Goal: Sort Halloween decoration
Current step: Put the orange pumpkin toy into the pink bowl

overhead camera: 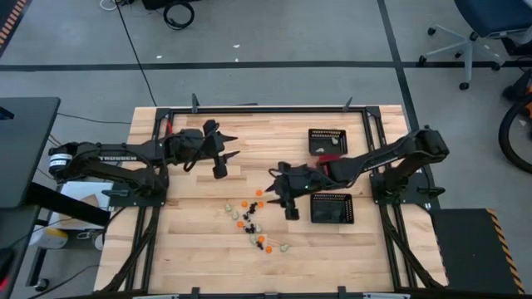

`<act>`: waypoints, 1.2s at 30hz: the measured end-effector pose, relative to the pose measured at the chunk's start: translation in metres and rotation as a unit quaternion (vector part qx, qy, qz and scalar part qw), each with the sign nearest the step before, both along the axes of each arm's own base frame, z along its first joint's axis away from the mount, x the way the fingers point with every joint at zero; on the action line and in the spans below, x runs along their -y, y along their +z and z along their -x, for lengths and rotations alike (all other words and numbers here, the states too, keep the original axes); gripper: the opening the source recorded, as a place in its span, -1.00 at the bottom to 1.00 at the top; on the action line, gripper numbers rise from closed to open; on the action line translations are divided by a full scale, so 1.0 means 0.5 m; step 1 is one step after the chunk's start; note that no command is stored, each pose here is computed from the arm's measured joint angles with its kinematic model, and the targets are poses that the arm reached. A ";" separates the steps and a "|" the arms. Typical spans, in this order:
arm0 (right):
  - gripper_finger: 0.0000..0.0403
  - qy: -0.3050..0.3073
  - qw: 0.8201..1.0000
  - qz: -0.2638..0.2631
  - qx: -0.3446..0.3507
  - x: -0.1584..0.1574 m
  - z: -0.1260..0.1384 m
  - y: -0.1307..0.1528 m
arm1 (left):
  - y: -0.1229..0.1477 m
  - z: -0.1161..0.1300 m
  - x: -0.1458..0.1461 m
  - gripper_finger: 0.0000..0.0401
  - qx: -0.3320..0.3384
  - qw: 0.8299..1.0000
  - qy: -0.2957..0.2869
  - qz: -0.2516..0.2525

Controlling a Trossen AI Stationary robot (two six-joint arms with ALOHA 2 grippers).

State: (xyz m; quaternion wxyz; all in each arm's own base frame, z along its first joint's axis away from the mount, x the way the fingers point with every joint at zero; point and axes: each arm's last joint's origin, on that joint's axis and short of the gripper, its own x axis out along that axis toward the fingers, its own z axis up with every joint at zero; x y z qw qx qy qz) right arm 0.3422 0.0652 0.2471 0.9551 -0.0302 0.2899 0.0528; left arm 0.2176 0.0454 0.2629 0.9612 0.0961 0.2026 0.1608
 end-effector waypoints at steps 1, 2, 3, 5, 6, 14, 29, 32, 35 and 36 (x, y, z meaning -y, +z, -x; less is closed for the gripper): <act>-0.13 0.003 1.000 -0.003 0.002 -0.005 -0.009 -0.009 | 0.000 0.000 -0.002 -0.04 0.000 1.000 0.002 0.000; -0.13 0.008 1.000 -0.002 0.000 -0.011 -0.018 -0.019 | 0.000 0.001 -0.005 -0.04 0.000 1.000 0.005 0.000; -0.13 0.012 1.000 0.002 -0.009 -0.016 -0.027 -0.036 | 0.000 0.002 -0.007 -0.04 0.000 1.000 0.008 0.000; -0.13 0.018 0.999 0.020 -0.027 -0.021 -0.047 -0.068 | 0.000 0.002 -0.010 -0.04 -0.001 1.000 0.011 -0.001; -0.13 0.015 0.999 0.033 -0.032 -0.022 -0.058 -0.081 | -0.001 0.003 -0.011 -0.04 -0.003 1.000 0.012 -0.001; -0.10 -0.032 0.993 0.082 -0.077 0.023 -0.116 -0.169 | -0.002 0.004 -0.013 -0.04 -0.005 1.000 0.014 -0.002; -0.13 -0.043 0.988 0.063 -0.135 0.088 -0.135 -0.264 | 0.000 0.003 -0.013 -0.04 -0.001 1.000 0.014 -0.003; -0.14 -0.042 0.988 0.062 -0.138 0.089 -0.135 -0.267 | 0.000 0.003 -0.013 -0.04 -0.001 1.000 0.014 -0.003; -0.19 -0.045 0.987 0.060 -0.141 0.090 -0.135 -0.268 | 0.000 0.003 -0.013 -0.04 -0.001 1.000 0.014 -0.003; -0.22 -0.045 0.987 0.060 -0.142 0.090 -0.134 -0.268 | 0.000 0.003 -0.013 -0.04 -0.001 1.000 0.014 -0.003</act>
